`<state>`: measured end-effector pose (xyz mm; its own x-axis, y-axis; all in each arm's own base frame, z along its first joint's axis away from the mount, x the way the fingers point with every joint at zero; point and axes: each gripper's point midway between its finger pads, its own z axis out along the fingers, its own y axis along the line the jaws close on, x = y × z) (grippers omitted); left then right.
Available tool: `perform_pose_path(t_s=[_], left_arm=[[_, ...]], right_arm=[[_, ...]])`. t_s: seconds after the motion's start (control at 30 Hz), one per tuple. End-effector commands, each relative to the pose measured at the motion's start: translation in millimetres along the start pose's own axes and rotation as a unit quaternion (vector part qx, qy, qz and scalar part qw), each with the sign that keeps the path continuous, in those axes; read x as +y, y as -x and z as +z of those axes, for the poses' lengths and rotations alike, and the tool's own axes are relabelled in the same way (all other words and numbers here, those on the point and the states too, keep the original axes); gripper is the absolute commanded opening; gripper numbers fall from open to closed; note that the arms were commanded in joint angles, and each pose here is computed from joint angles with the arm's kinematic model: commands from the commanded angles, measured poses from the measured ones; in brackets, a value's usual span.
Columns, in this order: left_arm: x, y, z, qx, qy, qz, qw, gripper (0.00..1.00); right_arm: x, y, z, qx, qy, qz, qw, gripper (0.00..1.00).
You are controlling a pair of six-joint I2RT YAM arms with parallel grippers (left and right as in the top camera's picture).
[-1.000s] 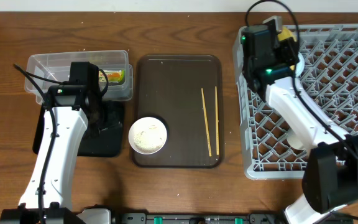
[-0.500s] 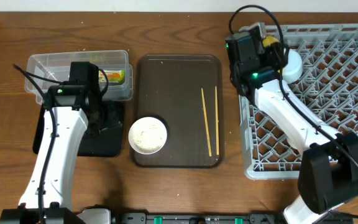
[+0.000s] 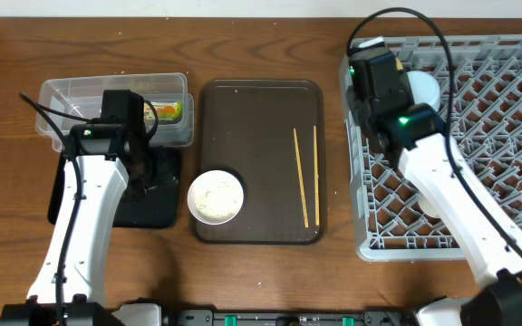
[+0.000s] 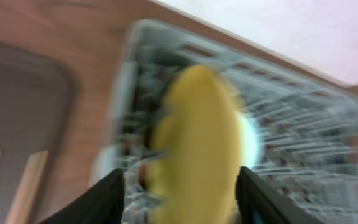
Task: Sort waste into correct bins and load items into the dishwasher rack
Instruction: 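Carry the yellow plate with the right gripper and stand it in the rack, then return the right gripper to the tray and grasp one chopstick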
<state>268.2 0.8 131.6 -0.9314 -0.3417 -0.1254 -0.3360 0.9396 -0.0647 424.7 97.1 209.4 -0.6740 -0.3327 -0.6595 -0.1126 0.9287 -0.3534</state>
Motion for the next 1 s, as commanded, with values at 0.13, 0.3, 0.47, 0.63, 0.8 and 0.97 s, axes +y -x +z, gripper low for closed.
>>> perform_pose_path(t_s=[0.13,0.3,0.47,0.63,0.8,0.97], left_arm=[[-0.1,3.1,-5.0,-0.009,0.000,-0.005,1.000,0.59],[-0.1,3.1,-5.0,-0.009,0.000,-0.005,1.000,0.59],[0.0,3.0,-5.0,-0.009,0.000,-0.005,1.000,0.59],[0.0,3.0,-5.0,-0.009,0.000,-0.005,1.000,0.59],[0.0,3.0,-5.0,-0.009,0.000,-0.005,1.000,0.59],[0.0,3.0,-5.0,-0.009,0.000,-0.005,1.000,0.59]], right_arm=[[99.9,-47.3,-11.4,0.111,0.202,0.062,0.971,0.49],[125.8,-80.7,-1.6,0.180,0.193,0.065,0.962,0.33],[143.0,-107.0,12.3,0.234,0.177,0.087,0.952,0.26],[157.2,-129.5,23.5,0.274,0.162,0.099,0.943,0.26],[168.4,-150.6,30.5,0.308,0.152,0.095,0.934,0.27],[177.4,-174.2,37.1,0.341,0.129,0.087,0.927,0.27]])
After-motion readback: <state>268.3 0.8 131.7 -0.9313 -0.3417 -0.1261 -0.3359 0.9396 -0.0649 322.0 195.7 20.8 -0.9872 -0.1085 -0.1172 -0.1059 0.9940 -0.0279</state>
